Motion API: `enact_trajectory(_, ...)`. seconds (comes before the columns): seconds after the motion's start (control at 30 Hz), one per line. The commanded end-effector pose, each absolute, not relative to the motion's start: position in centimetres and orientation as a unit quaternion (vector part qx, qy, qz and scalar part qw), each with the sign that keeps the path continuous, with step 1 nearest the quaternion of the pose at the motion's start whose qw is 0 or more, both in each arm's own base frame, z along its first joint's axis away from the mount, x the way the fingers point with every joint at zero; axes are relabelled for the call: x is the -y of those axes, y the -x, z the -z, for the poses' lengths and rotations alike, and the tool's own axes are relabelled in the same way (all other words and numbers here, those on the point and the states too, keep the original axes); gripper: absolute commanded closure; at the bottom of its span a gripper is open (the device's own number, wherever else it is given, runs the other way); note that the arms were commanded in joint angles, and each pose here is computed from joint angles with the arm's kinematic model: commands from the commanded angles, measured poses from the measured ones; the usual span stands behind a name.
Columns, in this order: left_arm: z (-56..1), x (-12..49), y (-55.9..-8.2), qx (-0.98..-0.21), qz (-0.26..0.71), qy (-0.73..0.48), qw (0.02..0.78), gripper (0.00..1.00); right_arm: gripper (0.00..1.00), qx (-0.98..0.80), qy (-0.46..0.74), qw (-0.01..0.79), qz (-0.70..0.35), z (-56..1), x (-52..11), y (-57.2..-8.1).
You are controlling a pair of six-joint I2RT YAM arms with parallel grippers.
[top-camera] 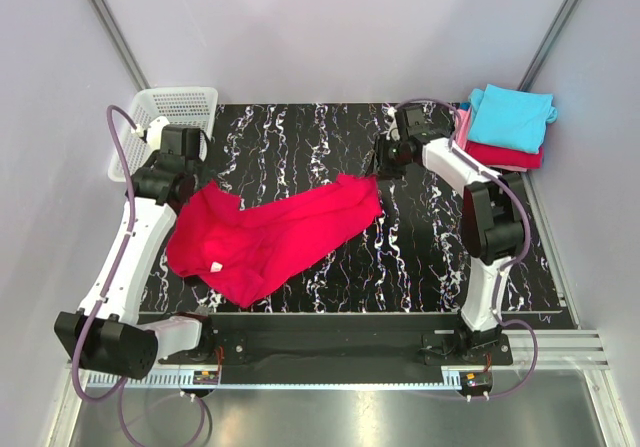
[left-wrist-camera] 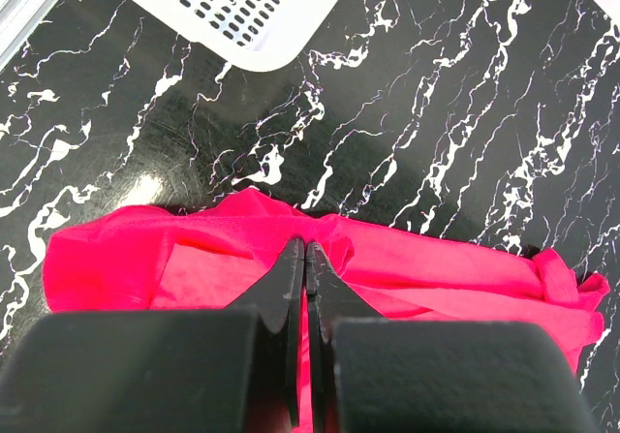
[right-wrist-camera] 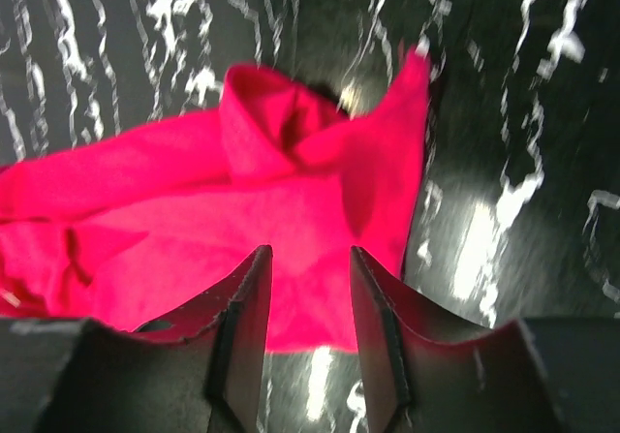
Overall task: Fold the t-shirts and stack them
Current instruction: Flatten the tshirt out
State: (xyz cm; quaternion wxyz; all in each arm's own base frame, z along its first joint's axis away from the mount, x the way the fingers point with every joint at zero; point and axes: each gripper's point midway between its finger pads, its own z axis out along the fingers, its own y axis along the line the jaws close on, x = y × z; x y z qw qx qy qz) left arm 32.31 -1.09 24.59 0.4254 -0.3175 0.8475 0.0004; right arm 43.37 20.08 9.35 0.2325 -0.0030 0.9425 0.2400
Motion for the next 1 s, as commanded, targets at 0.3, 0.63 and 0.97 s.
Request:
enact_trajectory(0.3,-24.8,0.8,-33.1,-0.84,-0.001,0.32,0.438,1.0,0.6,-0.942,0.03,0.237,-0.237,-7.3,-21.0,-46.0)
enact_trajectory(0.63,-24.8,0.8,-33.1,-0.84,-0.002,0.321,0.438,1.0,0.62,-0.936,0.039,0.23,-0.263,-7.2,-22.0,-46.0)
enact_trajectory(0.97,-24.9,0.7,-33.0,-0.839,-0.004,0.321,0.44,1.0,0.98,-0.929,0.044,0.222,-0.294,-8.0,-23.0,-45.6)
